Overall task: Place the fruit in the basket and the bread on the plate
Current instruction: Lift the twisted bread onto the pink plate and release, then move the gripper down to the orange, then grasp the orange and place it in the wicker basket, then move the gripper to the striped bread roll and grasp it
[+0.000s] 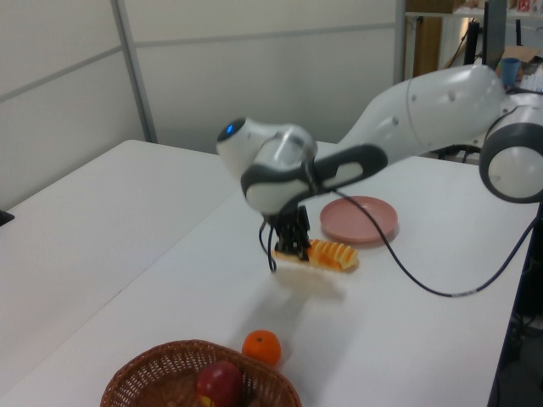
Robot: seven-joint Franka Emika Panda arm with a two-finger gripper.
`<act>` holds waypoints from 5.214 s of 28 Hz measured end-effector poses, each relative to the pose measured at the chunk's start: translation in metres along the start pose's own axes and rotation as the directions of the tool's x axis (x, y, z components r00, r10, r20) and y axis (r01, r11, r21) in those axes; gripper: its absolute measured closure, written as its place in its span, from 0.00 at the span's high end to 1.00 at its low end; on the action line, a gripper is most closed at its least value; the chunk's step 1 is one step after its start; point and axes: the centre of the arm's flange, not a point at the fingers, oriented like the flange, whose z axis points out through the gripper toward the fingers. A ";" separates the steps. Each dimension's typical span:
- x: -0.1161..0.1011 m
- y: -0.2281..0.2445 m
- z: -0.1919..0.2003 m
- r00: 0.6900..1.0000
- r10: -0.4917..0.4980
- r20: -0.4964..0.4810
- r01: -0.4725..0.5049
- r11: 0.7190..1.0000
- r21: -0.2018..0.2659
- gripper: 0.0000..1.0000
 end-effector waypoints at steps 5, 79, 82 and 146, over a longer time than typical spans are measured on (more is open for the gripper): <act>-0.022 0.065 -0.035 0.996 0.060 -0.070 -0.055 0.997 0.062 0.11; -0.003 -0.197 -0.005 0.973 -0.230 -0.011 0.221 0.919 0.326 1.00; 0.000 -0.195 -0.001 0.974 -0.225 -0.016 0.219 0.925 0.312 1.00; -0.004 -0.045 -0.059 0.986 0.113 -0.122 -0.095 0.985 0.144 1.00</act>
